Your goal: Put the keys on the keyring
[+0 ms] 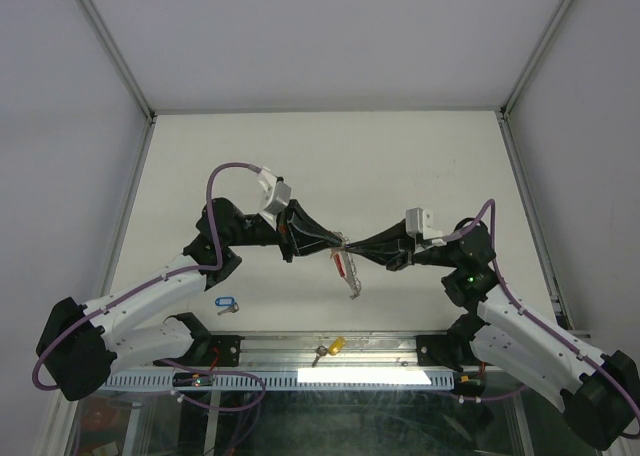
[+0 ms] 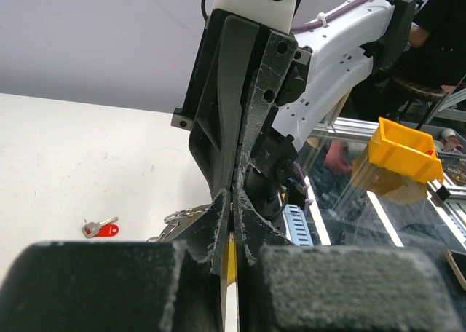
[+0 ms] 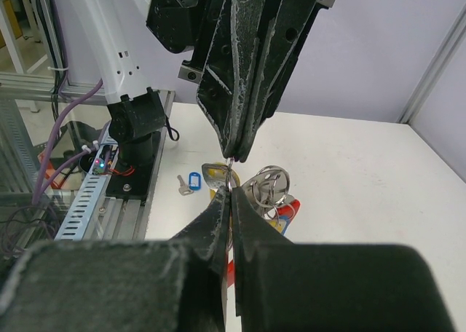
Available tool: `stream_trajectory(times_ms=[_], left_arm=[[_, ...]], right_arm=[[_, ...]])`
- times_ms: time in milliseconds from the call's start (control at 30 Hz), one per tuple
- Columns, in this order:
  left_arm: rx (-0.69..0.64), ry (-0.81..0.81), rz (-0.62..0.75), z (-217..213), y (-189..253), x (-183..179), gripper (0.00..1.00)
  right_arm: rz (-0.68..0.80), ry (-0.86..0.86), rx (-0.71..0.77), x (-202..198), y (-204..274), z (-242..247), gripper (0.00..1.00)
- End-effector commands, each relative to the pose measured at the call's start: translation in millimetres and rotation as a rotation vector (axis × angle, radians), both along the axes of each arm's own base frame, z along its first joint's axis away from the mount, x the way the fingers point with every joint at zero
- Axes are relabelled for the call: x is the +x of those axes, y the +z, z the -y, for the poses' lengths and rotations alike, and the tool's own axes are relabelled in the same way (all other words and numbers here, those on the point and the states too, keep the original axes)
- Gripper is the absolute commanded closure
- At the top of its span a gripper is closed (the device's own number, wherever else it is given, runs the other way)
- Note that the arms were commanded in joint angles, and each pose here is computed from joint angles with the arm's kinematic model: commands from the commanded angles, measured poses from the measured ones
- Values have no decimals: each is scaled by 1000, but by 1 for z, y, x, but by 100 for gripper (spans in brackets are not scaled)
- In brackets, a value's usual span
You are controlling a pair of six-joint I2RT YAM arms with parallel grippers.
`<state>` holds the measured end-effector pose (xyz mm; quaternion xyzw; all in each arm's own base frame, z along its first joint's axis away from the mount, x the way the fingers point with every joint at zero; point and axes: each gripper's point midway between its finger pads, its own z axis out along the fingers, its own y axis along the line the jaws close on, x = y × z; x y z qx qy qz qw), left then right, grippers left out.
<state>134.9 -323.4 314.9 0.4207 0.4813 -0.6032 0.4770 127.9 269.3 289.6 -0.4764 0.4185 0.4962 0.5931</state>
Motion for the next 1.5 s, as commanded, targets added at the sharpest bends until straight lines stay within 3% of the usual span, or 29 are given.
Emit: stream_trajectory(times_ms=[0,433,833,1067,1200,1467], left_arm=[[-58,0,62,1,20,-4,100],[-56,15,55,5,17,-3,100],[28,116,7,-1,-8,10,100],[270,305,-175,-11,-84,38,100],[456,395,-270,-26,-137,45,100],[726,461,-329,-39,-195,59,100]], right_arm=[[63,-34,67,3,25,1,100],[39,-77,99,8,28,2,100],[49,-291,-59,30,0,24,100],[-70,-629,-186,74,-15,63,100],[-78,-703,-190,79,-15,75,100],[-103,-815,-198,91,-16,91,100]])
